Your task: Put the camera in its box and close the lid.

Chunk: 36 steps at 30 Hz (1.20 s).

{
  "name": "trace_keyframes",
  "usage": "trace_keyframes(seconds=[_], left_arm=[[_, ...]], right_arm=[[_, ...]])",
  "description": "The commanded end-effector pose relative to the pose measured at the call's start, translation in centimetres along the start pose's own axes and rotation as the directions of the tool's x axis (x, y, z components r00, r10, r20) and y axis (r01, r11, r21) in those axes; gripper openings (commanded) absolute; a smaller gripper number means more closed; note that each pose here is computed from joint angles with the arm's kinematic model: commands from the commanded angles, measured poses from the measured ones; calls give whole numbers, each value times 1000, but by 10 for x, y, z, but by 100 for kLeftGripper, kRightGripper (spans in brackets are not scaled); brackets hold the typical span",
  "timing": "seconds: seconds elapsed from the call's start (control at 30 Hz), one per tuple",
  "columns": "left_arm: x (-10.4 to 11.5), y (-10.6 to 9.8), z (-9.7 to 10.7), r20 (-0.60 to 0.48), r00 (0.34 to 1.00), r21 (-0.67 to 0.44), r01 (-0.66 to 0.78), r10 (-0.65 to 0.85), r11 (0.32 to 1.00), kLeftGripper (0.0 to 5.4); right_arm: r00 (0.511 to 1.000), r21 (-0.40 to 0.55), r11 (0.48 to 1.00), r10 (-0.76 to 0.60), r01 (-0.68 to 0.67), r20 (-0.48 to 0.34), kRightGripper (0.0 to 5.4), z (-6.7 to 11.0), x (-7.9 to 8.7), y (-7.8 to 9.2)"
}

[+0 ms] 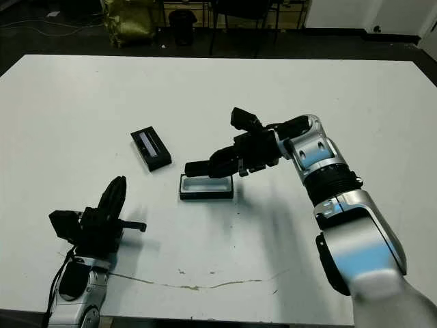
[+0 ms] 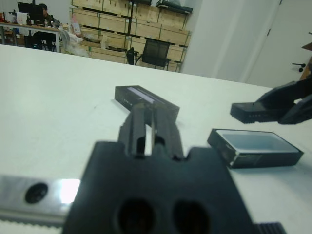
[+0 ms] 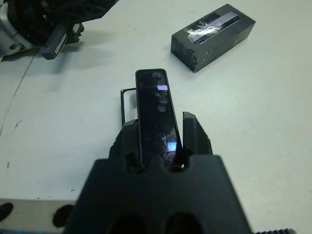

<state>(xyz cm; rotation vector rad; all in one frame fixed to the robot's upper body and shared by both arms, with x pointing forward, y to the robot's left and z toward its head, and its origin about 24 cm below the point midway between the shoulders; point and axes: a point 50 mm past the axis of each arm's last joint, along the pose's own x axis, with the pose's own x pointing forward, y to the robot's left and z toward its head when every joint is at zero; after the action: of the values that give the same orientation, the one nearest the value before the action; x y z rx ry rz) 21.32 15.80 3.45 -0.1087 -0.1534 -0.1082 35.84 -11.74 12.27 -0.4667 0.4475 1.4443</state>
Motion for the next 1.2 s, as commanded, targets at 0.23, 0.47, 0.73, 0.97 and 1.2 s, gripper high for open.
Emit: trace_keyframes(seconds=[0.23,0.47,0.73,0.97,1.2], left_arm=[[-6,2,-9,-51,999,-17,-17,16,1000,0],[-6,2,-9,-56,998,-23,-22,21,999,0],[-5,3,-10,-47,999,-23,-17,16,1000,0],[-6,3,-10,-43,999,-20,-16,15,1000,0],[-5,3,-10,-39,999,-9,-14,14,1000,0]], right_arm=[[1000,17,1000,9,-9,4,62,-9,9,5],[1000,13,1000,-5,5,-10,62,-11,7,6],[1000,0,1000,2,-2,-31,62,-13,6,7],[999,0,1000,9,-9,-51,62,-19,8,10],[998,11,1000,7,-6,-66,62,-25,11,12]])
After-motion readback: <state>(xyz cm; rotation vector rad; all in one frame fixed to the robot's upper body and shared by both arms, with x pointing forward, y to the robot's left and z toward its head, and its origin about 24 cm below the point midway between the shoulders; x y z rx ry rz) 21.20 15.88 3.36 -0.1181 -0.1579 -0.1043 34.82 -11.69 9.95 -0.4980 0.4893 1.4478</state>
